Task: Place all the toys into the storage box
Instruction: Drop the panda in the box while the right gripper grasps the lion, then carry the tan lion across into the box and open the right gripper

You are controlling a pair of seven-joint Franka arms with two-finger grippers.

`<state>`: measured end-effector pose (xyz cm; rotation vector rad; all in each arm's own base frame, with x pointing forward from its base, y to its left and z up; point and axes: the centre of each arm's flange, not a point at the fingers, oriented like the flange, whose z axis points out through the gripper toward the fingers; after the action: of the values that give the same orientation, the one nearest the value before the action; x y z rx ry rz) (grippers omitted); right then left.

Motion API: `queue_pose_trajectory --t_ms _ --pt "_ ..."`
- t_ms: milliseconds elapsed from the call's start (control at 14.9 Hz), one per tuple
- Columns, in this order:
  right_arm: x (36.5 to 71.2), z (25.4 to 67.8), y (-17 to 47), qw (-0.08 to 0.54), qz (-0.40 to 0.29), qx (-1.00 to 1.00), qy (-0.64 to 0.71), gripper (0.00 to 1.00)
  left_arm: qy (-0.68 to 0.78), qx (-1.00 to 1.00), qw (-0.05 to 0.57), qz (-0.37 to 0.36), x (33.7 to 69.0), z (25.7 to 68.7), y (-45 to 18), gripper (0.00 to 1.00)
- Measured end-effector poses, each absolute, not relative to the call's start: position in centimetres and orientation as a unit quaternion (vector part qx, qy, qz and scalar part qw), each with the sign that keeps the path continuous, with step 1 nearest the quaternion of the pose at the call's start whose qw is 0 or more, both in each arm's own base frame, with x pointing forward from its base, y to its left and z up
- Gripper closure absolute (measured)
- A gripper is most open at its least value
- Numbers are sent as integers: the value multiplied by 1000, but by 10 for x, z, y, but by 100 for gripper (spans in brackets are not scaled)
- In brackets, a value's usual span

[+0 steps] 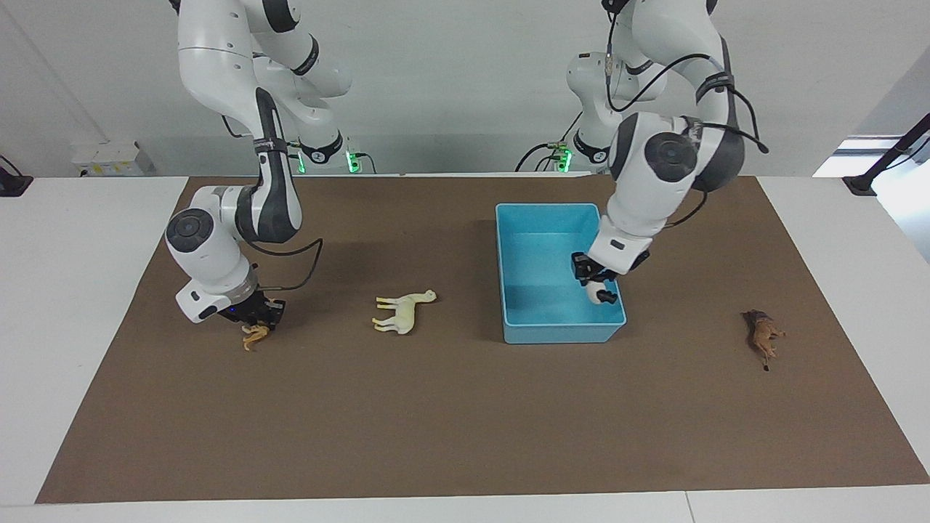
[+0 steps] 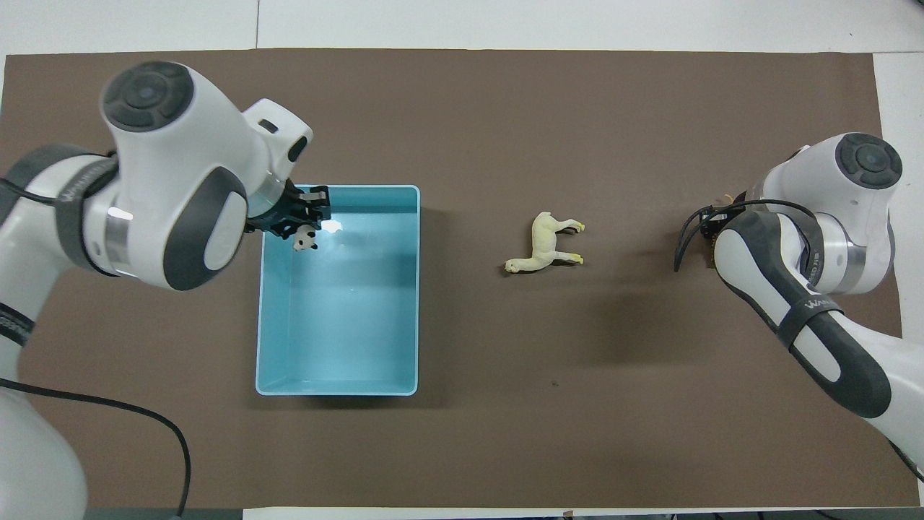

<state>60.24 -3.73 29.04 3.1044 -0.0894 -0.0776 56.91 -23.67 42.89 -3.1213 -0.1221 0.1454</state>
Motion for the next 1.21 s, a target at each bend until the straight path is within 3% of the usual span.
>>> queue_pose_trajectory --t_ms 67,335,536,804,1006,1207 --pt "605 296 -37 18 -27 999 -28 66 -38 -998 9 48 562 419 -244 39" --pt "627 371 -13 22 -21 999 -11 66 -44 -998 12 32 571 431 -204 0" --pt "632 454 46 26 -23 999 -5 66 18 -1000 8 3 601 452 -86 0" --pt "611 545 215 33 -16 999 -35 66 83 -995 19 -50 617 446 89 0" --pt "579 564 344 19 14 999 -31 66 125 -989 34 -65 615 413 175 0" --pt "541 539 443 6 28 999 -31 66 133 -988 40 -72 620 369 204 0"
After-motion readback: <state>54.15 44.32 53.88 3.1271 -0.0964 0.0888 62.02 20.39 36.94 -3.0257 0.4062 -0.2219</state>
